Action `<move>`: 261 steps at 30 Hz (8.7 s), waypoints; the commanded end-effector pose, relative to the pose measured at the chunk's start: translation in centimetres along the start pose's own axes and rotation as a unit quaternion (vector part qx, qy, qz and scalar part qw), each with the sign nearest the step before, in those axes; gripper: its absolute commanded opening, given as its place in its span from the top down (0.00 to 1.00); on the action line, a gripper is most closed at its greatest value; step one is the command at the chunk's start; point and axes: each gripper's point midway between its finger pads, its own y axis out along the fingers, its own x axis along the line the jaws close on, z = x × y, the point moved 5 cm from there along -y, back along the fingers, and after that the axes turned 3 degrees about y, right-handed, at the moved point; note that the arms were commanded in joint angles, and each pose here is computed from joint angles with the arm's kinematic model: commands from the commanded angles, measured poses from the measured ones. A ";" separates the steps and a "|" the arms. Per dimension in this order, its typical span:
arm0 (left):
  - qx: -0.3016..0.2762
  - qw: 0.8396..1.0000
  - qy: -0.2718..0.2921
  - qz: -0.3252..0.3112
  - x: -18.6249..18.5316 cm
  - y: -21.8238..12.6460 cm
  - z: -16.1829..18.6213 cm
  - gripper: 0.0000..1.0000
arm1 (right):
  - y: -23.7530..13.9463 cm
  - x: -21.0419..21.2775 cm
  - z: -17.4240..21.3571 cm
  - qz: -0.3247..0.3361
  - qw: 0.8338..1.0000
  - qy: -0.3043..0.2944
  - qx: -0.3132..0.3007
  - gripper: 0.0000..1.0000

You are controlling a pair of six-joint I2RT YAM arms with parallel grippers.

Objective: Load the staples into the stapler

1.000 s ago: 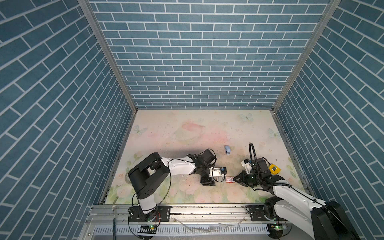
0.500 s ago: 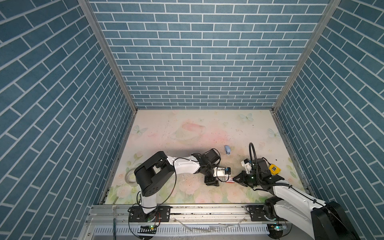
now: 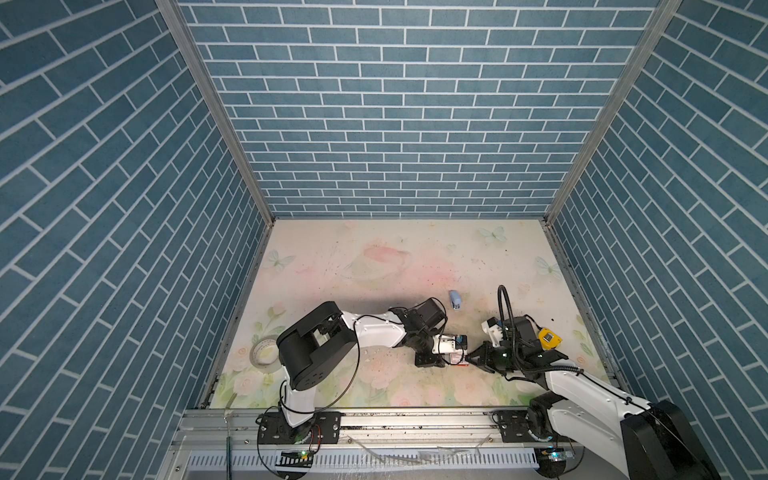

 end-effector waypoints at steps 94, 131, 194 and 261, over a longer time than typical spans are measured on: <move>0.169 0.948 0.268 0.042 9.1 -14.9 8.8 0.26 | -4.0 7.1 -6.0 -0.010 0.993 -0.064 -0.099 0.52; 0.197 0.946 0.253 0.053 8.9 -11.2 10.8 0.60 | -2.6 5.8 -7.2 0.012 0.993 -0.049 -0.104 0.60; 0.165 0.976 0.143 0.023 6.8 -11.4 9.7 0.61 | -1.5 6.0 -7.6 -0.010 0.995 -0.052 -0.086 0.63; 0.012 0.998 -0.009 -0.064 9.4 -14.3 0.3 1.00 | 8.0 13.9 -8.6 -0.077 0.990 -0.110 0.043 0.73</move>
